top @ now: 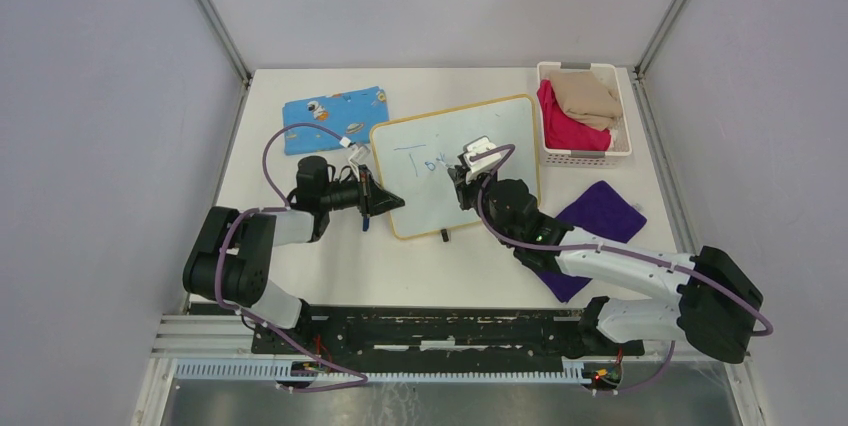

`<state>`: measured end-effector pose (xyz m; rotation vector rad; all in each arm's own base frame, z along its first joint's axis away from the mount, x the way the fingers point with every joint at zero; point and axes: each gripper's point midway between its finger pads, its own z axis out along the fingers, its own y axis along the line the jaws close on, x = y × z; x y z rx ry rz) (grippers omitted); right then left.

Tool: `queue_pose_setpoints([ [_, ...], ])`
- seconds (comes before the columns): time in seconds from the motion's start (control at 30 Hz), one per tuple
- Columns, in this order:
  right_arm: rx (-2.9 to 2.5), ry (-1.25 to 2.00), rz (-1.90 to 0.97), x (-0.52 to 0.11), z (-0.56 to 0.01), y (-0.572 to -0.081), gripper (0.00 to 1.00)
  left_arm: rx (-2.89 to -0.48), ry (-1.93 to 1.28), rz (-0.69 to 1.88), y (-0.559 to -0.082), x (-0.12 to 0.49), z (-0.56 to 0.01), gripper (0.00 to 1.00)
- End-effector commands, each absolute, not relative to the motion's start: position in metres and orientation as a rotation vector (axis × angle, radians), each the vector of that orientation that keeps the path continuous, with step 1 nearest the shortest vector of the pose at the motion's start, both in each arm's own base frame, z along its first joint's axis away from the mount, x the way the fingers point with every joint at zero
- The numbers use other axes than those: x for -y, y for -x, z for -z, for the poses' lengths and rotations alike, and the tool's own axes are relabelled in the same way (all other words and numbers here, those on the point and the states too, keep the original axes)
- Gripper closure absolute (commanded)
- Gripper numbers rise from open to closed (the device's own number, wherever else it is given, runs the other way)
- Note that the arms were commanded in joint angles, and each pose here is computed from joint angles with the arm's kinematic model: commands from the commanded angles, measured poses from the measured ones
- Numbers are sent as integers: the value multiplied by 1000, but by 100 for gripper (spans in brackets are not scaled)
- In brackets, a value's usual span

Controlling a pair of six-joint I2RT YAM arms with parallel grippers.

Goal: Write a sentence on the whiteboard

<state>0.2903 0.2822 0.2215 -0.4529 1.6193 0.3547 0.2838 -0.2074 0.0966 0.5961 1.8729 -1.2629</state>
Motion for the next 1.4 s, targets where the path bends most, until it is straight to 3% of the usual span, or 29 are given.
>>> queue_pose_setpoints([
  [0.0, -1534, 362, -414, -289, -261, -299, 100, -1864, -628, 1184, -291, 204, -94, 82],
  [1.37, -1615, 305, -318, -256, -236, -310, 100, -1883, -635, 1169, -292, 205, -92, 83],
])
